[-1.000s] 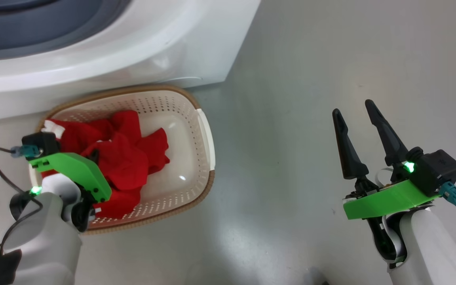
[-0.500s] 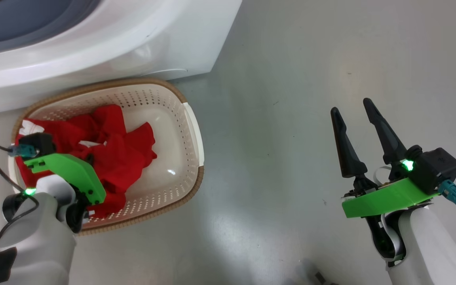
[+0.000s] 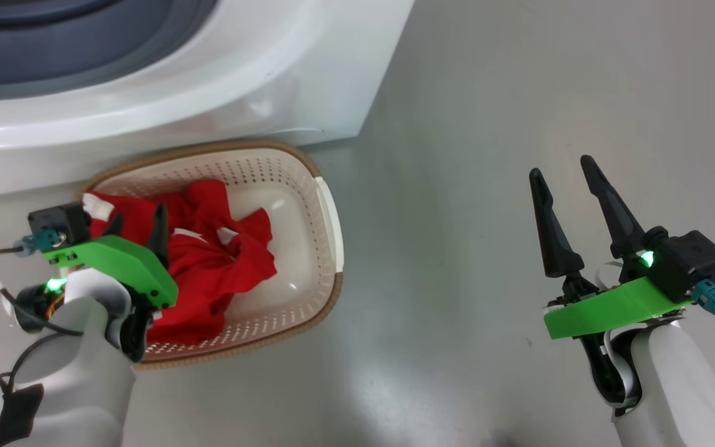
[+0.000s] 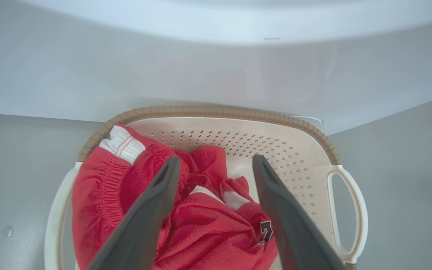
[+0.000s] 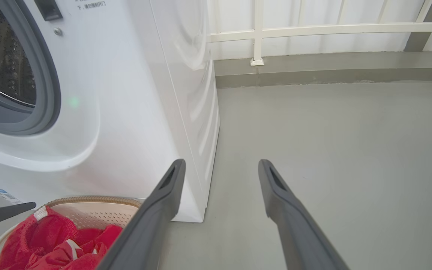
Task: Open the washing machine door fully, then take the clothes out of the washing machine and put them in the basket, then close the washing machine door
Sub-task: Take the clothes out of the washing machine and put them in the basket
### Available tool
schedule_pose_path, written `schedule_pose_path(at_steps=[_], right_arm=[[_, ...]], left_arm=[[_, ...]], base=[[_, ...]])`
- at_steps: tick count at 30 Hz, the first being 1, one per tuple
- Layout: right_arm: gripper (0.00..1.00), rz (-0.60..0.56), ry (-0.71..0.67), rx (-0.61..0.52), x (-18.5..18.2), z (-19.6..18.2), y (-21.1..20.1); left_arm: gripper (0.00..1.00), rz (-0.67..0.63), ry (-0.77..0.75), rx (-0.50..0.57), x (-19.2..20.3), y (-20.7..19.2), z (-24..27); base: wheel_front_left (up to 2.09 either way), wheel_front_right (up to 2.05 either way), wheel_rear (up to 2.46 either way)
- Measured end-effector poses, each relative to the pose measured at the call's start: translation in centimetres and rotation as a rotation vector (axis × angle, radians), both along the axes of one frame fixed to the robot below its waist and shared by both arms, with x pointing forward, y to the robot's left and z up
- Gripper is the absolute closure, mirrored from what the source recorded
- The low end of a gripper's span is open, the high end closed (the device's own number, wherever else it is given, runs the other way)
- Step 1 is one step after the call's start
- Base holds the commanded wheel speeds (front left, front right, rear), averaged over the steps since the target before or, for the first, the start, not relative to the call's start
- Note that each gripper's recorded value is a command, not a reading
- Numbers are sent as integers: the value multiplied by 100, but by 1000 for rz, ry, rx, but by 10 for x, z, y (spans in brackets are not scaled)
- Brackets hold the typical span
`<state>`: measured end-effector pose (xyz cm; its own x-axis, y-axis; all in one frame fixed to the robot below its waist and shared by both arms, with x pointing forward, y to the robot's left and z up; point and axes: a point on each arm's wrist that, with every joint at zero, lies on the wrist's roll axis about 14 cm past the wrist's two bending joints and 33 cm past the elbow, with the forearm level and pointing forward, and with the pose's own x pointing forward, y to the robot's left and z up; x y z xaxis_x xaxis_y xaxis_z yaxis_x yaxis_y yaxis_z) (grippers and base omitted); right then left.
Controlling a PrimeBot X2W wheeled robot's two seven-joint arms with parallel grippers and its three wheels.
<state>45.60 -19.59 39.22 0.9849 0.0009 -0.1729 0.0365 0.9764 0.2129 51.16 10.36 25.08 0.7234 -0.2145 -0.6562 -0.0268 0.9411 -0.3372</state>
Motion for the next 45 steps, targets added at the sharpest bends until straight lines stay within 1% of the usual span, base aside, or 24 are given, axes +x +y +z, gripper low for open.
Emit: schedule_pose_path(at_steps=[6, 11, 15, 22, 23, 25, 30, 35, 45], right_arm=[[0, 1, -33, -2, 2, 13, 1], [0, 11, -57, -23, 1, 24, 3], [0, 27, -74, -20, -2, 32, 9], [0, 47, -114, -17, -9, 51, 18], [0, 47, -114, -17, -9, 51, 18], [0, 53, -130, -18, -12, 59, 20], [0, 58, -161, -16, -16, 72, 22], [0, 48, -162, -16, -31, 76, 19], [0, 34, -249, -53, -50, 109, 13]], left_arm=[[0, 23, -167, -21, 18, 4, 43], [0, 50, -274, -60, 17, 7, 76], [0, 96, -391, -100, 18, 16, 113], [0, 116, -530, -55, -8, 31, 156], [0, 116, -530, -55, -8, 31, 156], [0, 131, -584, -64, -18, 33, 175], [0, 156, -661, -77, -34, 39, 203], [0, 175, -766, -56, -47, 49, 237], [0, 166, -849, 14, -83, 59, 265]], base=[[0, 0, 0], [0, 0, 0], [0, 0, 0], [0, 0, 0], [0, 0, 0], [0, 0, 0], [0, 0, 0], [0, 0, 0], [0, 0, 0]])
